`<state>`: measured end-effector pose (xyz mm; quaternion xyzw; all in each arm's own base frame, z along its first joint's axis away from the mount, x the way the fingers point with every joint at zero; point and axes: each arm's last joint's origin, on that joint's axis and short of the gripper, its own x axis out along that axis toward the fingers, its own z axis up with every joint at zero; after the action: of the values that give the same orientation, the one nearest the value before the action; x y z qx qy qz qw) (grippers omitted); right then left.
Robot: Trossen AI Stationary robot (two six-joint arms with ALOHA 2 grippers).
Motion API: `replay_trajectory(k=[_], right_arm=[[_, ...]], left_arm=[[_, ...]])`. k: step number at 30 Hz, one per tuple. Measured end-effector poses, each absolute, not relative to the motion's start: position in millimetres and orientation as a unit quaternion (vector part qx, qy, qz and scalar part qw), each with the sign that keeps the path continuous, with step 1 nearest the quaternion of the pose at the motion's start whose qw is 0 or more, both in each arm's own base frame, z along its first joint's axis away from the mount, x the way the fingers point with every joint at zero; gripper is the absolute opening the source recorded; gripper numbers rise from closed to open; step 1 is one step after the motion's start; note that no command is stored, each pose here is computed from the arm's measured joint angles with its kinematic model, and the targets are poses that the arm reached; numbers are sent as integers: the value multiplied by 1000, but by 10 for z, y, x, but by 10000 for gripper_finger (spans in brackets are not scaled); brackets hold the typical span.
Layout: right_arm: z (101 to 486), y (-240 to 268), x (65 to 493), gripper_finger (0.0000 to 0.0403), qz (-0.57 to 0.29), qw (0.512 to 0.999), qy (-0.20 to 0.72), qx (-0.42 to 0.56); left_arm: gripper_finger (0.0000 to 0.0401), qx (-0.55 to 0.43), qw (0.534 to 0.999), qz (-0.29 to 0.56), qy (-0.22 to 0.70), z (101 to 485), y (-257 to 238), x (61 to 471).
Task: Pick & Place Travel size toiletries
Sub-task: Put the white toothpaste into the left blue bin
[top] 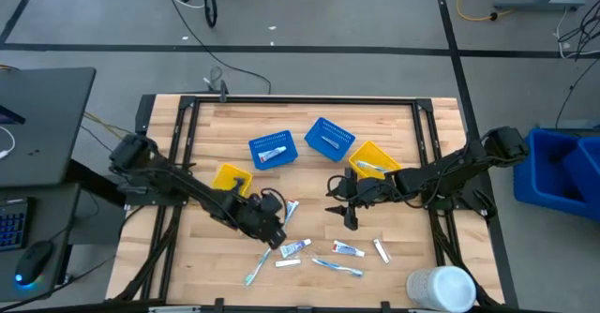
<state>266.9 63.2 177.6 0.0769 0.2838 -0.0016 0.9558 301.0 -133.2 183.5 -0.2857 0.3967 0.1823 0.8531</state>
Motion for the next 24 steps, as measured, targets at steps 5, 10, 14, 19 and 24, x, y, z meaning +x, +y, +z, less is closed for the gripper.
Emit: replay_trajectory(k=[5, 10, 14, 19, 24], right_arm=[[1769, 631, 2664, 232, -5, 954, 288, 82], [1767, 630, 2663, 241, -5, 954, 289, 82], [1765, 630, 2662, 249, -5, 954, 290, 81], [1756, 629, 2656, 254, -6, 952, 295, 80], [1749, 627, 2651, 244, -7, 951, 299, 79]], left_arm=[[110, -244, 851, 184, 426, 1865, -1462, 3216], [110, -244, 852, 189, 423, 1911, -1494, 3346], [124, -242, 851, 204, 420, 1921, -1450, 3354], [148, -236, 851, 214, 417, 1883, -1437, 3372], [166, -221, 837, 220, 450, 1727, -1441, 3371]])
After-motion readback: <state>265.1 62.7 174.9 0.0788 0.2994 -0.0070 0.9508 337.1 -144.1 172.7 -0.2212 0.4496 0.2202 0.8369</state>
